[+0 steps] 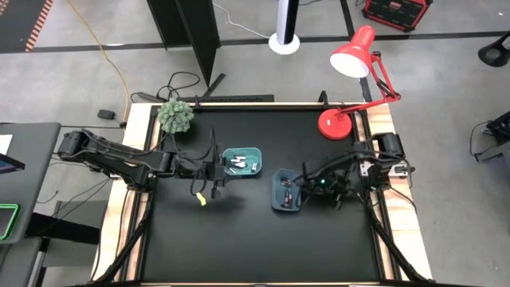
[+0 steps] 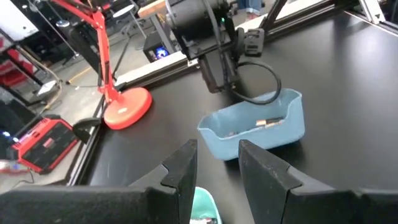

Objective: Sort batteries
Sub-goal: Put the black battery into the blue bin

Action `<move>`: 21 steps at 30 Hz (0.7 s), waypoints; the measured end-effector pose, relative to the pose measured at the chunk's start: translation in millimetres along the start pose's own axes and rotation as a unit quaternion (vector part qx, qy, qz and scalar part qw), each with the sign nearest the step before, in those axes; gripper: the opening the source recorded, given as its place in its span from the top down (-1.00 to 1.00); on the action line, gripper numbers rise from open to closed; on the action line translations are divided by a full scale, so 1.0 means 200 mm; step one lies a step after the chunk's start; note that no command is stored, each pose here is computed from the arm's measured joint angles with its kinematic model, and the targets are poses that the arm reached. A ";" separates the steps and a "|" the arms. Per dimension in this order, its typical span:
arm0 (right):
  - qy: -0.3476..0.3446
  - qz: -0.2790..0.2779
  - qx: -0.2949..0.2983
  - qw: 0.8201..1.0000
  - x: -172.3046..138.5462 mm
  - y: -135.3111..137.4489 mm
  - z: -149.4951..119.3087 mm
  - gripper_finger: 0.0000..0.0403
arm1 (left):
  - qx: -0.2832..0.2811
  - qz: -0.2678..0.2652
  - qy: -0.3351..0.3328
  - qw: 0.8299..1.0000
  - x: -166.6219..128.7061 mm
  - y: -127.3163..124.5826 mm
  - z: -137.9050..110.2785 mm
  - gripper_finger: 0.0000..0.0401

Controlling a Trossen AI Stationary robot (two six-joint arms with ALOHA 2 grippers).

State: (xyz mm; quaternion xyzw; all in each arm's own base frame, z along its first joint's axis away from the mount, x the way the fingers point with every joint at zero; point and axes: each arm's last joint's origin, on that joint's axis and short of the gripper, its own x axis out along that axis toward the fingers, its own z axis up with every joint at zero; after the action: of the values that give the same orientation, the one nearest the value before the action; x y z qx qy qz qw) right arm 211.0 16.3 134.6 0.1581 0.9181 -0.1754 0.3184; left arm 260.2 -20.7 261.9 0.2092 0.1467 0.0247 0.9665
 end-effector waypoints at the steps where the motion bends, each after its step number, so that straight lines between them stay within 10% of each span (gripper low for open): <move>1: -0.003 -0.001 0.002 1.000 0.00 0.01 0.00 0.99 | 0.003 0.000 0.000 1.000 0.00 0.00 0.00 0.44; 21: -0.075 0.004 0.104 0.992 -0.12 -0.06 -0.16 1.00 | -0.001 0.018 0.007 1.000 0.01 0.05 -0.02 0.44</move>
State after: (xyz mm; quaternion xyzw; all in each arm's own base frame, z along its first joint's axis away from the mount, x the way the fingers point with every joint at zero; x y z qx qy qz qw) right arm 207.4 14.0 176.5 0.1801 0.8677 -0.2805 0.3688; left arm 260.9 -9.8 262.1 0.2110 0.1500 0.0442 0.9649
